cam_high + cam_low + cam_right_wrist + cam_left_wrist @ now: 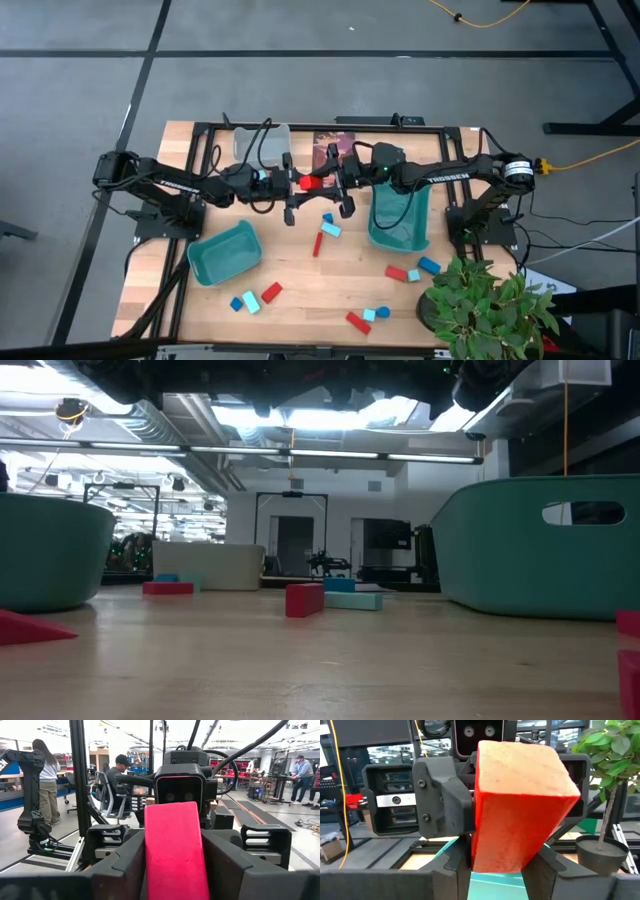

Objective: Sort & place blocks by color
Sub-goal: Put the red block into the gray bin

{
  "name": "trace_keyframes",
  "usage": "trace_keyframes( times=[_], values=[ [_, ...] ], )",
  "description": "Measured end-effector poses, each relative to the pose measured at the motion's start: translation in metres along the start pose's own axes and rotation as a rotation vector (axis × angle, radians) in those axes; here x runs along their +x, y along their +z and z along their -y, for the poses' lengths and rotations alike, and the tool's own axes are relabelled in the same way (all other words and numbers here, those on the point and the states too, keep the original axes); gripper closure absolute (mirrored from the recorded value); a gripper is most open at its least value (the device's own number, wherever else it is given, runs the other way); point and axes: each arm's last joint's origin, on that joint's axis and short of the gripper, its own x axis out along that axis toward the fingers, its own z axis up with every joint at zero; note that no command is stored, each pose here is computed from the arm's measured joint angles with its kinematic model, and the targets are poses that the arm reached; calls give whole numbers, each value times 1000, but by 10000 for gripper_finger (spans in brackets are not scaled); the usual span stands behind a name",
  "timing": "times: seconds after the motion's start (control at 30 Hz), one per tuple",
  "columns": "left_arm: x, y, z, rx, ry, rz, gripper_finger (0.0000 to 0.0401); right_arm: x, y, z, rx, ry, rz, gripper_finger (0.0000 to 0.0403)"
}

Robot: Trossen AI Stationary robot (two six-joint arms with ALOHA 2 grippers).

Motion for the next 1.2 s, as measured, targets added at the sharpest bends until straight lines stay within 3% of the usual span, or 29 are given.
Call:
trace_keyframes(
  times=[0.33, 0.83, 1.2],
  values=[
    [0, -1, 0, 0, 6, -15, 276, -2, 0, 4, 49, -1, -3, 210],
    [0, -2, 0, -13, 6, -26, 276, -7, -3, 13, 95, 36, -46, 104],
    [-2, 0, 0, -35, -6, -44, 277, -23, 8, 9, 104, 23, -176, 96]
  ],
)
